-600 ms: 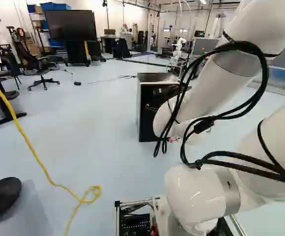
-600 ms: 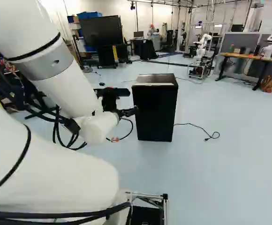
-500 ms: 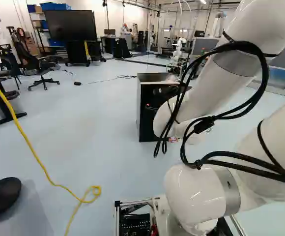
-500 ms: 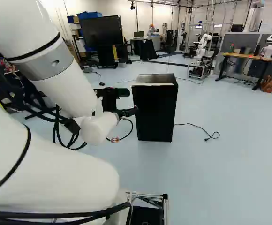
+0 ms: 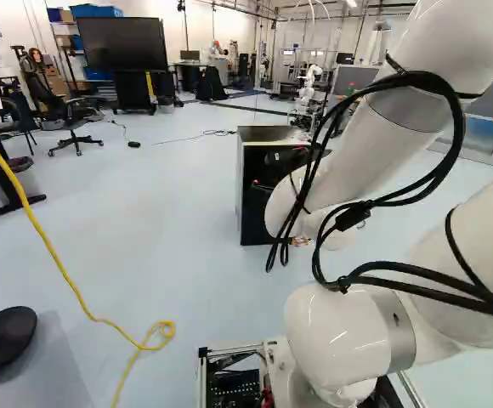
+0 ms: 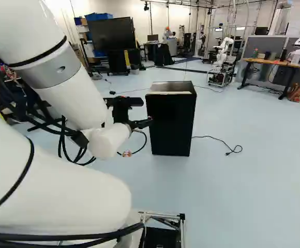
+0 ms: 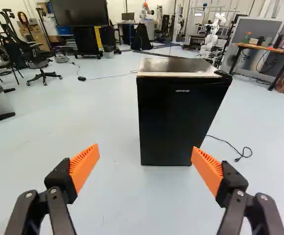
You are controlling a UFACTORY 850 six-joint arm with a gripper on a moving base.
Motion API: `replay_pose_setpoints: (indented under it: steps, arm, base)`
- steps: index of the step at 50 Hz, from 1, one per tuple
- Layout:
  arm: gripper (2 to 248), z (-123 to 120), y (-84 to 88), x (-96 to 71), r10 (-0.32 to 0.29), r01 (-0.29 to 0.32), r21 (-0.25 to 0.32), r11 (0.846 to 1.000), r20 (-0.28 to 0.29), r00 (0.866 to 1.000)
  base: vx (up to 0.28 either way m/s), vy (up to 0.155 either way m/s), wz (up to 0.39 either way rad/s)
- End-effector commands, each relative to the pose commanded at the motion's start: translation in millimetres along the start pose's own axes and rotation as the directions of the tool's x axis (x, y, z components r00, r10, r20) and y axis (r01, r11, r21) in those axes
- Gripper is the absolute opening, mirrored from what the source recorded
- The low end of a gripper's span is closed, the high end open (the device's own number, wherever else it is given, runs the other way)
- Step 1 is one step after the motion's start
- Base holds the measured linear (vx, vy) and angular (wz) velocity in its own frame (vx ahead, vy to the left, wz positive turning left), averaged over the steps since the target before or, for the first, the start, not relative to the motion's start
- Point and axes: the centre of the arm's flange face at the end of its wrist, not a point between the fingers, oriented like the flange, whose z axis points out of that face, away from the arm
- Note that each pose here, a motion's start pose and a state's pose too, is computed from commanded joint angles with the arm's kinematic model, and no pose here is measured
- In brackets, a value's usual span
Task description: Grab a drink from the fridge
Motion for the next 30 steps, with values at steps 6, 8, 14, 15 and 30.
replay_pose_setpoints:
  steps: [6,8,14,15,30]
  arm:
    - [247,0.0,0.0,0.0,0.0,0.0,0.0,1.0,0.0,1.0]
    - [247,0.0,0.0,0.0,0.0,0.0,0.0,1.0,0.0,1.0]
    - [247,0.0,0.0,0.0,0.0,0.0,0.0,1.0,0.0,1.0]
    - [247,0.0,0.0,0.0,0.0,0.0,0.0,1.0,0.0,1.0]
    - [247,0.0,0.0,0.0,0.0,0.0,0.0,1.0,0.0,1.0]
  base:
    - [0.0,0.0,0.0]
    - [0.0,0.0,0.0]
    - [0.0,0.0,0.0]
    - [0.0,0.0,0.0]
    - [0.0,0.0,0.0]
